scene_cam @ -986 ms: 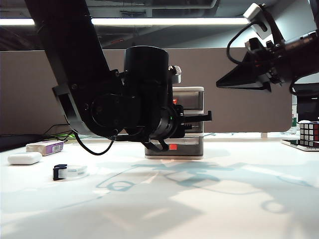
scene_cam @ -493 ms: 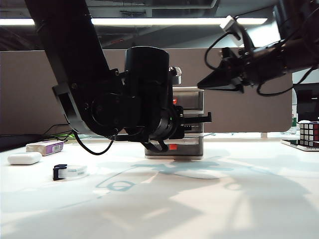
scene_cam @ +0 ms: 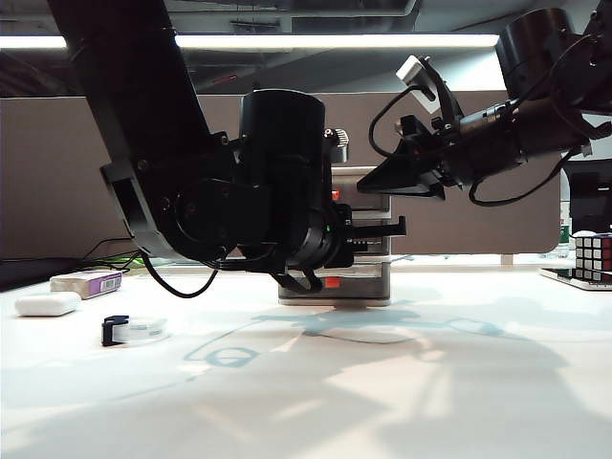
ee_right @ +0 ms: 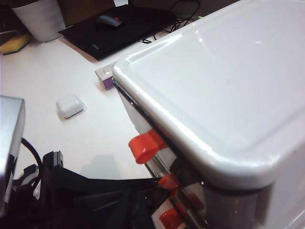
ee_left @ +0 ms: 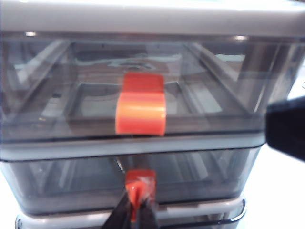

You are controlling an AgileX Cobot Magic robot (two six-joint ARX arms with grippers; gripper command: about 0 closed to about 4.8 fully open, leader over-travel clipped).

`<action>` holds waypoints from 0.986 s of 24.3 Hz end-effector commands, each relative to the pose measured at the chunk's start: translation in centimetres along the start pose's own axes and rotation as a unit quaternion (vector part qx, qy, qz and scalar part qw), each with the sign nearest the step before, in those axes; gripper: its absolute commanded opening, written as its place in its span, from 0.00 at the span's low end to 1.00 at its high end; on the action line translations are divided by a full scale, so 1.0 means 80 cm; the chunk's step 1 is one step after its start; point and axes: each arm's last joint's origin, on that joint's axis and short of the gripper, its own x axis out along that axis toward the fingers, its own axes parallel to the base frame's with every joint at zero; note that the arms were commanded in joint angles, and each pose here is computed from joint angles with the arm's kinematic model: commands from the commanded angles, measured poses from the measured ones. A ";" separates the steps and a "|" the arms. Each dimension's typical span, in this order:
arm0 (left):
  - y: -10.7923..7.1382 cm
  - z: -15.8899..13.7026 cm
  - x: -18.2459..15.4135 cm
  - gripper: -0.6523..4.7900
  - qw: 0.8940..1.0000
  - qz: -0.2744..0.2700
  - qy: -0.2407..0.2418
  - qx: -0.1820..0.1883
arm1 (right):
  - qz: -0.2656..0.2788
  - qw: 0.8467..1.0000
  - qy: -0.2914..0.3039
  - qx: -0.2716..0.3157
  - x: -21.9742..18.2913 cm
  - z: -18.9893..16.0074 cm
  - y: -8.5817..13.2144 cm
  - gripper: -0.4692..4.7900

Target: Open the second layer of the drawer on the table, pick up the transparent tape on the table and put it in, and finally close the drawer.

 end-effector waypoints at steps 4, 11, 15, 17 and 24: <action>0.000 -0.001 0.000 0.11 1.000 -0.001 0.008 0.006 | -0.004 1.000 -0.020 -0.018 0.007 0.004 -0.005 0.08; -0.001 -0.004 -0.003 0.11 1.000 -0.003 0.016 0.011 | -0.021 0.999 -0.022 -0.019 0.012 0.006 -0.009 0.08; -0.004 -0.009 -0.007 0.11 0.999 -0.006 0.027 0.019 | -0.037 0.999 -0.024 -0.020 0.013 0.007 -0.011 0.08; -0.006 -0.010 -0.008 0.11 0.999 -0.009 0.030 0.022 | -0.041 0.999 -0.024 -0.021 0.013 0.007 -0.011 0.08; -0.023 -0.017 -0.026 0.11 0.998 -0.031 0.041 0.030 | -0.063 0.998 -0.024 -0.020 0.012 0.007 -0.013 0.08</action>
